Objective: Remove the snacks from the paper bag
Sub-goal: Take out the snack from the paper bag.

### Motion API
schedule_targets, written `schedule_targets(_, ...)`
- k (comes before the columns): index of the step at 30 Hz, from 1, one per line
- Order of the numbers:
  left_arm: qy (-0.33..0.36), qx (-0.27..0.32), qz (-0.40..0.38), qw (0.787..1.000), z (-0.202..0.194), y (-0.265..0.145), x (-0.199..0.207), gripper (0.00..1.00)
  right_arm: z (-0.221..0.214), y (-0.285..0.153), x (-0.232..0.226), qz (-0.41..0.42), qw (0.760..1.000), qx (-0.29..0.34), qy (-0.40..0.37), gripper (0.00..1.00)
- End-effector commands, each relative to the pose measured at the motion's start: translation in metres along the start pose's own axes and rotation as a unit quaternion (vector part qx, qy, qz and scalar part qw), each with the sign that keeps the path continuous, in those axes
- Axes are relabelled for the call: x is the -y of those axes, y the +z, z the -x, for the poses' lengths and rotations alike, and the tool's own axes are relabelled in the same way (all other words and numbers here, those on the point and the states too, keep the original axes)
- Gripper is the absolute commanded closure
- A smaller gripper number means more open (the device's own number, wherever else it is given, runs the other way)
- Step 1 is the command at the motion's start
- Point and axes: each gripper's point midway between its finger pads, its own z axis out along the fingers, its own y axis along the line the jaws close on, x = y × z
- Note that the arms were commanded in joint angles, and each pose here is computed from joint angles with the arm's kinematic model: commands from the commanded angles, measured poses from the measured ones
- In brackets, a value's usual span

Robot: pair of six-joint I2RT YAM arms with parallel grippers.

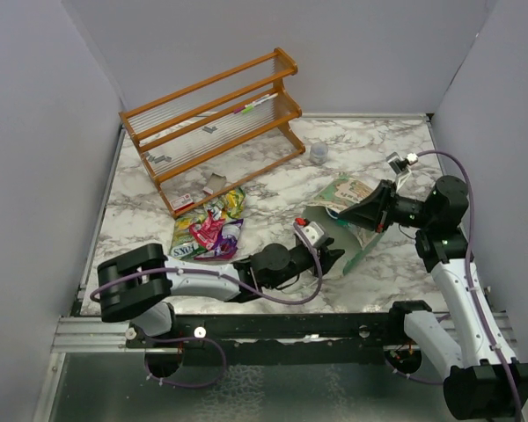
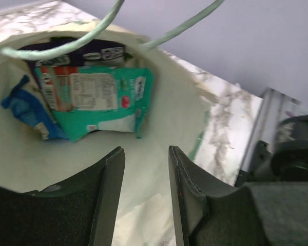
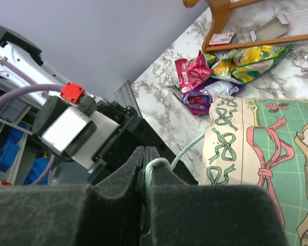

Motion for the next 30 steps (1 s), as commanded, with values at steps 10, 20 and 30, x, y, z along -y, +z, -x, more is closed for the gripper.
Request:
schedule_targets(10, 0.082, 0.057, 0.095, 0.991, -0.017, 0.050, -0.036, 0.63, 0.031, 0.002, -0.012, -0.001, 0.998, 0.029, -0.051, 0.98)
schedule_targets(20, 0.095, 0.078, 0.087, 0.989, -0.037, 0.076, -0.044, 0.70, 0.055, 0.002, -0.024, -0.004, 0.996, 0.047, -0.077, 0.98)
schedule_targets(30, 0.088, 0.036, 0.095, 0.991, -0.059, 0.109, -0.066, 0.52, 0.059, 0.001, -0.034, 0.006, 0.995, 0.048, -0.086, 0.98)
